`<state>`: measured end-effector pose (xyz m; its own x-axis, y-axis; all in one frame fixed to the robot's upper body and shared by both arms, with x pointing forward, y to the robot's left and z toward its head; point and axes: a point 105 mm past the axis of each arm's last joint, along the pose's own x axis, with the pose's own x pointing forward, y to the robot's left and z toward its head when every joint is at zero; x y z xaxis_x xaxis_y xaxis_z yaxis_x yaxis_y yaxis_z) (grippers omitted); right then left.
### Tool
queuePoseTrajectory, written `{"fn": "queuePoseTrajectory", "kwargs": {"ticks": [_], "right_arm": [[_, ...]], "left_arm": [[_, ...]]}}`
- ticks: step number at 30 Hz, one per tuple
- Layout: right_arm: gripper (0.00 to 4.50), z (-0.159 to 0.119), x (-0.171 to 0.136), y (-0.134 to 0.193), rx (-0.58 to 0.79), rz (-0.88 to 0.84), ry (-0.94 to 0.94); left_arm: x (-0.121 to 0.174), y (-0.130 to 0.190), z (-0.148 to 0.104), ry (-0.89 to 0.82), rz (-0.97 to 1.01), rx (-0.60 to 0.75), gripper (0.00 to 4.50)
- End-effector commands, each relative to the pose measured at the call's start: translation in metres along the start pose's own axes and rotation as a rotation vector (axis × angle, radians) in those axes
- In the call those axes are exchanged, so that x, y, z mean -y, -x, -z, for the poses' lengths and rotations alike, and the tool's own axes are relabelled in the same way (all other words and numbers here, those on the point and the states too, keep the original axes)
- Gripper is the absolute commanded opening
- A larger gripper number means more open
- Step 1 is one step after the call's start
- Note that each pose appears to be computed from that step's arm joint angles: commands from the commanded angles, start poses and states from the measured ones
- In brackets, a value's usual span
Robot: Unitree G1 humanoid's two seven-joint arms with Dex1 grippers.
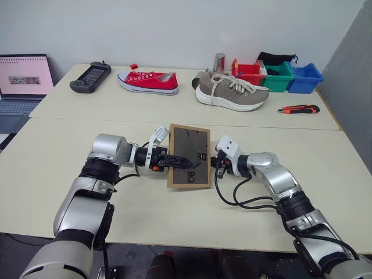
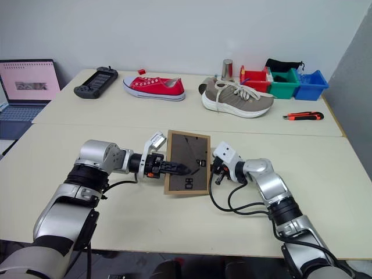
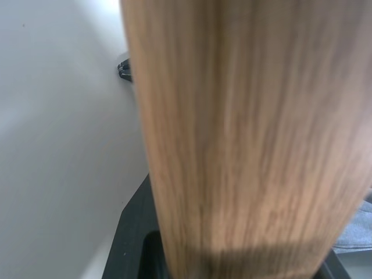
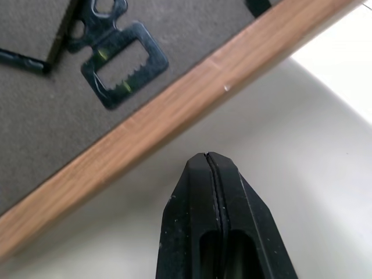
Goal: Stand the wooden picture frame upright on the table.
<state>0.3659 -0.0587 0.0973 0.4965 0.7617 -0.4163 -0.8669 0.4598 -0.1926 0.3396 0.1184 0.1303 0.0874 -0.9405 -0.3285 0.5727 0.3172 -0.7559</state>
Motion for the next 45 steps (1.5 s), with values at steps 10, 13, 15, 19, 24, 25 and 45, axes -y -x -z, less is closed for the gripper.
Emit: {"fn": "queuePoseTrajectory", "kwargs": {"ticks": [10, 13, 15, 19, 24, 25, 45], "right_arm": [[0.0, -0.008, 0.008, 0.007, 0.022, 0.024, 0.024], [0.0, -0.006, 0.009, 0.009, 0.02, 0.029, 0.021], [0.0, -0.004, 0.009, 0.01, 0.017, 0.029, 0.019], [0.0, -0.003, 0.008, 0.01, 0.015, 0.03, 0.017], [0.0, -0.003, 0.008, 0.01, 0.016, 0.033, 0.016], [0.0, -0.003, 0.008, 0.01, 0.017, 0.033, 0.016], [0.0, 0.004, 0.001, 0.061, -0.024, -0.055, 0.084]], "left_arm": [[-0.013, 0.002, -0.002, -0.099, -0.092, 0.046, 1.47], [-0.012, 0.003, -0.009, -0.074, -0.085, 0.088, 2.11], [-0.013, 0.005, -0.009, -0.069, -0.103, 0.089, 2.55], [-0.015, 0.009, -0.007, -0.031, -0.124, 0.096, 3.28], [0.006, 0.013, -0.004, 0.078, -0.031, 0.119, 3.91], [0.013, 0.014, 0.001, 0.103, -0.01, 0.11, 3.91], [0.009, 0.017, 0.027, 0.204, -0.094, 0.163, 3.91]]}}
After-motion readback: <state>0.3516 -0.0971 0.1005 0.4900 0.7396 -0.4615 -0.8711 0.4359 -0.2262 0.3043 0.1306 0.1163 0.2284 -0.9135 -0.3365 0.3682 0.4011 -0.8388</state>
